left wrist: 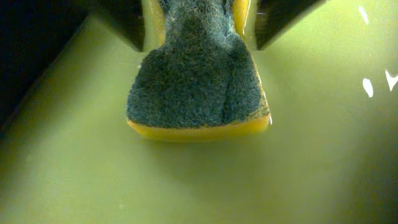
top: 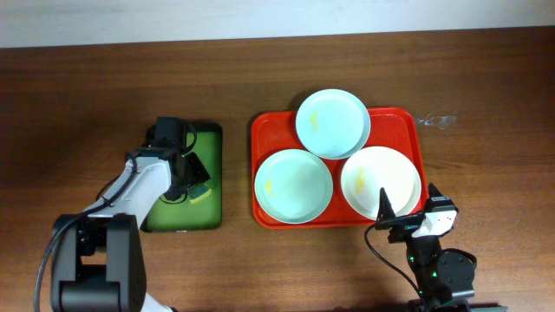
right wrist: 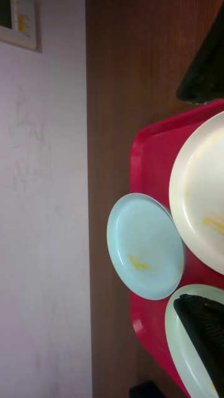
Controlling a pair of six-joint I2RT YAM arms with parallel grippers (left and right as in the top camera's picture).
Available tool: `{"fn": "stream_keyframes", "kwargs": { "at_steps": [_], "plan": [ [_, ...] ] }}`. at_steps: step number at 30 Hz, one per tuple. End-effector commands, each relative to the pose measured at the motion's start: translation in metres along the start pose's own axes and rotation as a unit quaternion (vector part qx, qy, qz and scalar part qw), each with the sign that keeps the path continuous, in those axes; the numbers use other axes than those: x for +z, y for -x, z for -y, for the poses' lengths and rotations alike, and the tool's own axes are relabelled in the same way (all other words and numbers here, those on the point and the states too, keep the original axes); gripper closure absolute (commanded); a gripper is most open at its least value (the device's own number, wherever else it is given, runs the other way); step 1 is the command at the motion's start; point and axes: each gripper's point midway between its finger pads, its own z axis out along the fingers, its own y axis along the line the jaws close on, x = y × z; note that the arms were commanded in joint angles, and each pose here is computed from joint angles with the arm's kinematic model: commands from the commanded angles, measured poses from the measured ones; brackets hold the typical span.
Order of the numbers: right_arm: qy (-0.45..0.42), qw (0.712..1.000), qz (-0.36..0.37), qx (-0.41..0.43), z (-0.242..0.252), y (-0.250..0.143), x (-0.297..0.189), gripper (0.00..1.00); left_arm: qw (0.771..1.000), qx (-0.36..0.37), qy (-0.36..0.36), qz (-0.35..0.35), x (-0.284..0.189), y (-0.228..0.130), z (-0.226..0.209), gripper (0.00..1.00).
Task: Clean dirty plates on tray and stack at the side
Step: 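Grasp the green-yellow sponge from the green tray with the left gripper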
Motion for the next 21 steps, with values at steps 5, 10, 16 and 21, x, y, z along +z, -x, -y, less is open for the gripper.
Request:
{"fn": "stream_keyframes", "kwargs": {
  "at_steps": [5, 10, 16, 21],
  "plan": [
    [-0.007, 1.000, -0.002, -0.002, 0.003, -0.003, 0.000, 0.02, 1.000, 0.000, 0.005, 0.002, 0.000, 0.003, -0.001, 1.00],
    [-0.007, 1.000, -0.002, -0.002, 0.003, -0.003, 0.000, 0.02, 0.998, 0.035, -0.021, 0.045, -0.082, 0.038, 0.021, 1.00],
    [-0.007, 1.000, -0.002, -0.002, 0.003, -0.003, 0.000, 0.01, 0.998, 0.034, 0.000, 0.057, -0.074, 0.034, 0.009, 1.00],
    [-0.007, 1.000, -0.002, -0.002, 0.003, -0.003, 0.000, 0.02, 0.997, 0.074, -0.018, 0.014, -0.073, 0.028, 0.013, 1.00]
  ]
}}
